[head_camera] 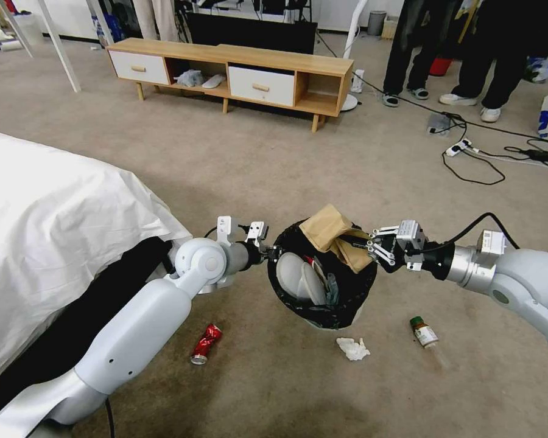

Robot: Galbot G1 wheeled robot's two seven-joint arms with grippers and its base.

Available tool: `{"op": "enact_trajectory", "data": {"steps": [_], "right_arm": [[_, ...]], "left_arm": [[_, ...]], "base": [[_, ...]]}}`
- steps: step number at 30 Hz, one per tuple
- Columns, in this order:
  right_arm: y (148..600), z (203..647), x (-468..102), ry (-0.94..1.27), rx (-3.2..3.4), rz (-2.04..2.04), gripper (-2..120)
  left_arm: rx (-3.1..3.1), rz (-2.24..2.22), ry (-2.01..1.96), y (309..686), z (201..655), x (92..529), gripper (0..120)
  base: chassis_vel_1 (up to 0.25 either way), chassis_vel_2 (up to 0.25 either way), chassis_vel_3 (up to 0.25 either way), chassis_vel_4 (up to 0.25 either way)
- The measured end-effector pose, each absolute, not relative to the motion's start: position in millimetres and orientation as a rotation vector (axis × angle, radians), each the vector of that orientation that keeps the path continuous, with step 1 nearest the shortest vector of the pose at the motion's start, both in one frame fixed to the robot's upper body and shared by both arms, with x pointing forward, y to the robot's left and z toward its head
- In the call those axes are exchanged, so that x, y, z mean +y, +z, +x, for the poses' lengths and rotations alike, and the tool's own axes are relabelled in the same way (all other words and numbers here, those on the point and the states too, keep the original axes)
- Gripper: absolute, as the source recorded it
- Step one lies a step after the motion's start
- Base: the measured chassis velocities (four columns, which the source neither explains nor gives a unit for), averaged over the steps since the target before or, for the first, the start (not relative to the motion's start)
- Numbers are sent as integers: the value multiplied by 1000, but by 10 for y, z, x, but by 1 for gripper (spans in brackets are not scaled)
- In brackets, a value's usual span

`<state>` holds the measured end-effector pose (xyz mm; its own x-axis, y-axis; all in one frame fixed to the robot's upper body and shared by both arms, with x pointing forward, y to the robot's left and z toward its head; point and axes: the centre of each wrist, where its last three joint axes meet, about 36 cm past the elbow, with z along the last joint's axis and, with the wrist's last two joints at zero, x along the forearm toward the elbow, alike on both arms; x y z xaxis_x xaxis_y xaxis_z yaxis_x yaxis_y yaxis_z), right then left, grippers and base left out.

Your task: Pick up the trash bin and place the garbage on the floor into it.

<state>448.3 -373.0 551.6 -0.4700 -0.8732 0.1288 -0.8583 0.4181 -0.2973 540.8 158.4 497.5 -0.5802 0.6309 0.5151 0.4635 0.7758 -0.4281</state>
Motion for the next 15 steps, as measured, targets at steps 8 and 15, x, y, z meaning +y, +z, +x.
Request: {"op": "enact_trajectory", "data": {"steps": [8, 15], "right_arm": [[5504, 4479, -3733, -500, 2626, -1560, 32], [5506, 4482, -3730, -498, 2629, -1549, 55]], "left_arm": [[-2299, -814, 324, 4991, 5398, 1590, 2], [-2304, -813, 322, 5000, 5403, 1603, 2]], "base": [[0, 0, 0, 0], [0, 0, 0, 0]]}}
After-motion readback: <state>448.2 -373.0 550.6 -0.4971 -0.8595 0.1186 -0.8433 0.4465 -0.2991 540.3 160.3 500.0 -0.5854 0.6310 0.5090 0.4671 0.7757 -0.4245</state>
